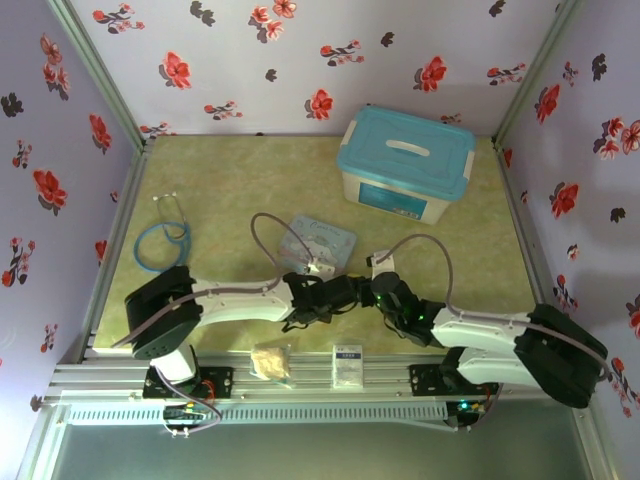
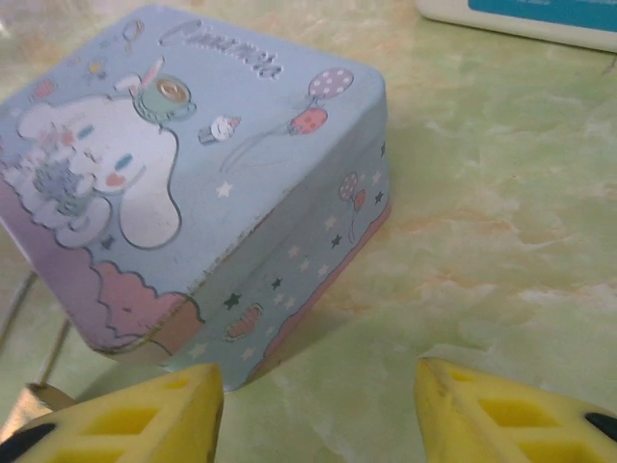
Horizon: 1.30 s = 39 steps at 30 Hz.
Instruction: Unlock a padlock with a key
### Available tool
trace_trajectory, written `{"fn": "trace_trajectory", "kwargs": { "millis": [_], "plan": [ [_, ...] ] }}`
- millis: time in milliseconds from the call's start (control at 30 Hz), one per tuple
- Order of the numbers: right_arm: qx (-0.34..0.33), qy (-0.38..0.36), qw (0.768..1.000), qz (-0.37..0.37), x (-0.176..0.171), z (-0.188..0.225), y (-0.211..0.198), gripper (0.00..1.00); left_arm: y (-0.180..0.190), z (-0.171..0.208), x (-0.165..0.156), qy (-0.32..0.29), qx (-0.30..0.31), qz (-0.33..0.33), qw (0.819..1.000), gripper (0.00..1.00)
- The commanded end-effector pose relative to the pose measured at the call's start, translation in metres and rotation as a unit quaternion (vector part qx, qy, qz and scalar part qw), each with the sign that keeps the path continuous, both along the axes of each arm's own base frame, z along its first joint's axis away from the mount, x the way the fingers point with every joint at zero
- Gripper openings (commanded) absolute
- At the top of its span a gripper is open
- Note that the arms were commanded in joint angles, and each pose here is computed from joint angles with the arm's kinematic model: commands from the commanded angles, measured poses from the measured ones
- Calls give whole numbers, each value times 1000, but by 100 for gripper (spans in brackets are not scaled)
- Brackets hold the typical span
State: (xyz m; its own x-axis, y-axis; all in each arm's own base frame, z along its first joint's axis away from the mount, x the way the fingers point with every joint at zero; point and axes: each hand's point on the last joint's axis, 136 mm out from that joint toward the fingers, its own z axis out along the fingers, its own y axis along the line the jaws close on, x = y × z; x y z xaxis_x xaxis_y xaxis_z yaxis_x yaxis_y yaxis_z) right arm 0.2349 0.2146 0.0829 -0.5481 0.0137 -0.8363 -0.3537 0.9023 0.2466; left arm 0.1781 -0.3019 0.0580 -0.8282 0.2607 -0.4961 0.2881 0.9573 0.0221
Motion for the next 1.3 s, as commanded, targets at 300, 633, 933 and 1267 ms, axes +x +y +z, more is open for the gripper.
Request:
{"fn": "trace_trajectory", "kwargs": {
  "millis": [300,633,933,1267],
  "plan": [
    [86,84,991,60,-40,15,40,61,49,80,48,-75,-255,50,963,83],
    [31,126,989,72,-41,-18,106,57,72,73,49,-62,-289,76,952,79],
    [-12,155,987,50,-32,-52,120,50,80,67,45,-59,-301,93,947,79],
    [-3,170,985,37,-34,-70,115,39,78,65,47,-60,-300,91,948,79]
  ]
}}
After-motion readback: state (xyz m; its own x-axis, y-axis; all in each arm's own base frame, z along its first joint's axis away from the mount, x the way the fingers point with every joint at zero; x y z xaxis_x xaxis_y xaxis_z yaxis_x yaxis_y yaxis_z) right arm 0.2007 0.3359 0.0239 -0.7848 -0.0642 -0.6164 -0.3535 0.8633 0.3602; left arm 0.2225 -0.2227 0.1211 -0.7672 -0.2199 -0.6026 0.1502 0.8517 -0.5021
